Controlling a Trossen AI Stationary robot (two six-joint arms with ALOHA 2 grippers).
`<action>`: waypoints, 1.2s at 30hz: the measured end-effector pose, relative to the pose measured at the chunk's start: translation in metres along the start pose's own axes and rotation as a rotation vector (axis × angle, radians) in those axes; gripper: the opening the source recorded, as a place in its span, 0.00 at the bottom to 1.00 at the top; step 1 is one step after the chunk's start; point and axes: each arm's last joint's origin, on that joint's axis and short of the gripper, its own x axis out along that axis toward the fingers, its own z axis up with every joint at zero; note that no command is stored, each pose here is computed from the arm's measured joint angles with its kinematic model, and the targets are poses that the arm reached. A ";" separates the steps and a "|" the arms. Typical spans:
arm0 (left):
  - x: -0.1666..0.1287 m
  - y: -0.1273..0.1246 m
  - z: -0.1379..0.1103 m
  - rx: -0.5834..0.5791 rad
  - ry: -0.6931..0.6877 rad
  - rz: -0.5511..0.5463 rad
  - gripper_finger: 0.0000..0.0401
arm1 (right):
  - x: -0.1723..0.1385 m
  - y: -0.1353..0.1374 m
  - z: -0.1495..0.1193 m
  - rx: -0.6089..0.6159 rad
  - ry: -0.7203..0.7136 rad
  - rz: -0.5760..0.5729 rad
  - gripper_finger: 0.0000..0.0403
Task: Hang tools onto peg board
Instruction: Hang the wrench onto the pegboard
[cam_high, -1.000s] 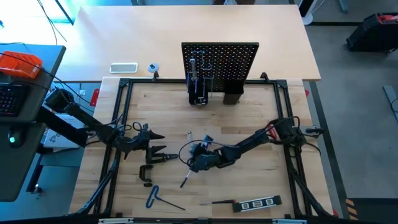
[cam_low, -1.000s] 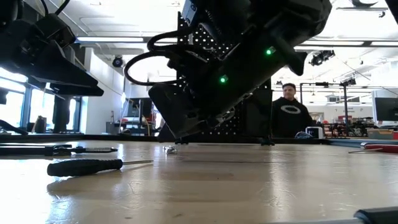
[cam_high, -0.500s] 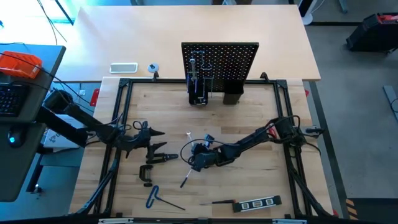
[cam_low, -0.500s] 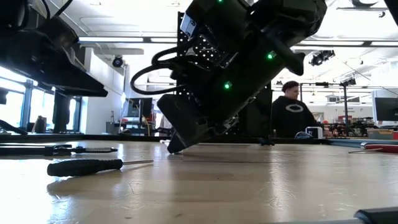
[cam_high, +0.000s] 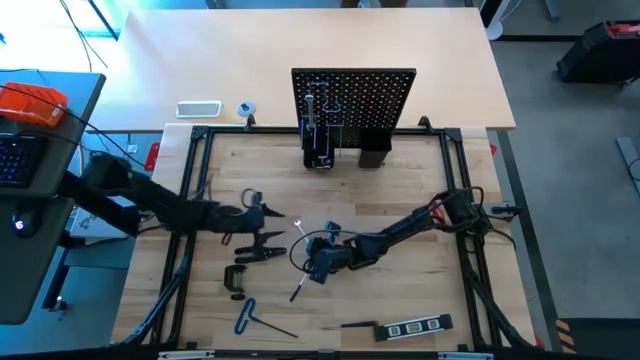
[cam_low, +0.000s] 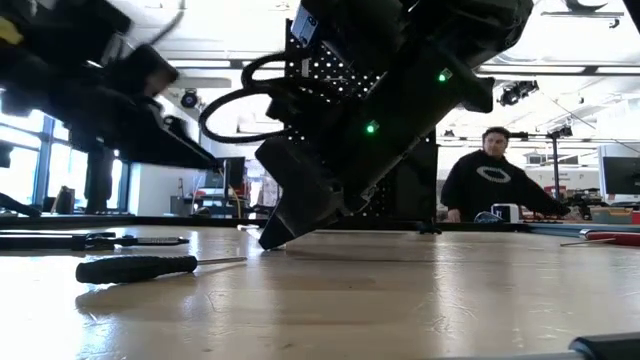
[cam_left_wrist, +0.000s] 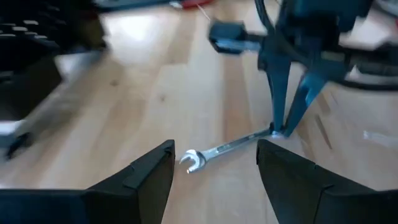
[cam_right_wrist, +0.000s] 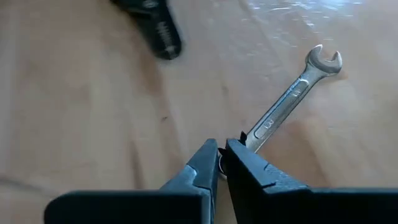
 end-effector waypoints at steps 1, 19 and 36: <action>0.006 -0.001 0.001 0.022 0.017 -0.021 0.54 | -0.001 0.001 -0.001 -0.007 0.004 0.013 0.06; 0.082 -0.003 0.006 0.215 0.330 -0.415 0.54 | -0.010 0.024 -0.010 -0.056 0.060 0.195 0.06; 0.081 -0.010 0.010 0.327 0.352 -0.560 0.20 | -0.011 0.024 -0.010 -0.065 0.056 0.195 0.06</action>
